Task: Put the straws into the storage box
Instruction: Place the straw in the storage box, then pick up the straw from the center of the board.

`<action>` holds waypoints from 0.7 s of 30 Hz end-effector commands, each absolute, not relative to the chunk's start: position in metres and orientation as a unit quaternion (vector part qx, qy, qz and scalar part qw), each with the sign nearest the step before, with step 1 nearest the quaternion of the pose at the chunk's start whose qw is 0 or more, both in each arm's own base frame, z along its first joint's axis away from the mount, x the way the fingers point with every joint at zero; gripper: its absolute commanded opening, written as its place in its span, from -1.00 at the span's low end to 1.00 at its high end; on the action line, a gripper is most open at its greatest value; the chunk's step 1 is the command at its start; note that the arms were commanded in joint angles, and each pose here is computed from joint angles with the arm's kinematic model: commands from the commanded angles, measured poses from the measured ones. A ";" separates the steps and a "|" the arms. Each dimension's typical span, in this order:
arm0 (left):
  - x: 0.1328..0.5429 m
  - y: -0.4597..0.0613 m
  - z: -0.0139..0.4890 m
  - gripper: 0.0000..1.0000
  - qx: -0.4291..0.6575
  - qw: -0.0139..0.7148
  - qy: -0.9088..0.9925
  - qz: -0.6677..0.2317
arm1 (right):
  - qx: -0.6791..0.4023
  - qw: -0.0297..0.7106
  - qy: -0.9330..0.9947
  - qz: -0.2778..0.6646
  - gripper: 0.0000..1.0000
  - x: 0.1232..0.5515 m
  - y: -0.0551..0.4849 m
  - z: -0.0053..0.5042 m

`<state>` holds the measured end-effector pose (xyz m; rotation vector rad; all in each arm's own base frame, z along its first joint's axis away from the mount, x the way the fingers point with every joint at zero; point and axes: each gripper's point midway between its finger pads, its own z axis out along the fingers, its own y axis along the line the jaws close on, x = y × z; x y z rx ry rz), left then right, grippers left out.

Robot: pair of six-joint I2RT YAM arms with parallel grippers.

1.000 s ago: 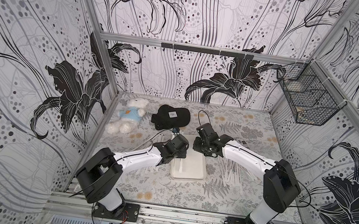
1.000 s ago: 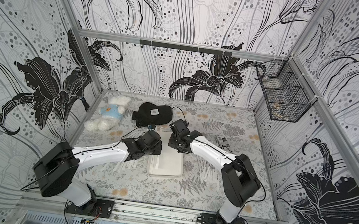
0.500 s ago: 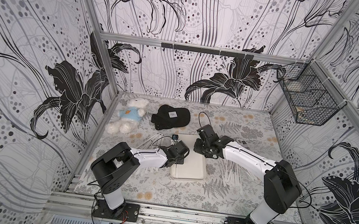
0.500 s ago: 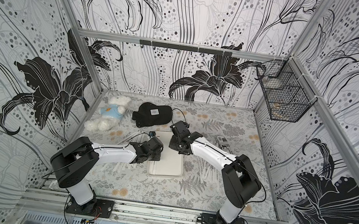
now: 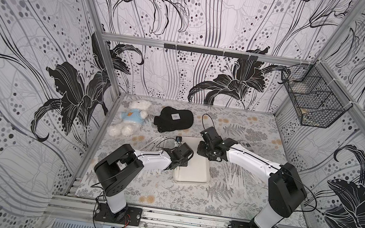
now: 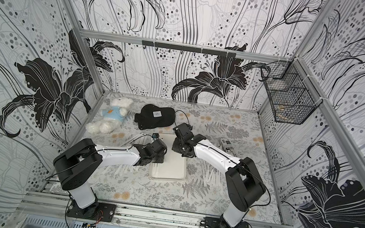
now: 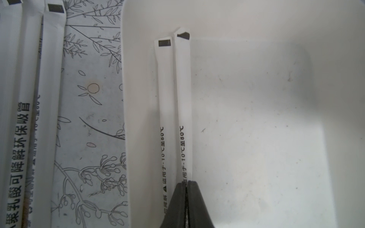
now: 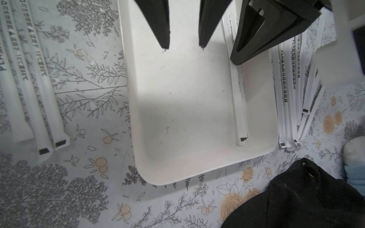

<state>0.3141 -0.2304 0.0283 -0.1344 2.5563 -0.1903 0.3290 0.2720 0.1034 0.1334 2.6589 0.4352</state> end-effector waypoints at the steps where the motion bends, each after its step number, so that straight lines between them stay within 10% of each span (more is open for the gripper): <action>1: 0.321 -0.234 0.046 -0.65 -0.049 0.303 0.949 -0.075 | 0.039 0.221 0.964 0.145 -0.37 0.326 0.260 0.105; 21: 0.330 -0.225 0.165 0.10 -0.044 0.406 0.906 -0.116 | 0.128 0.180 0.975 -0.005 -0.33 0.294 0.084 0.080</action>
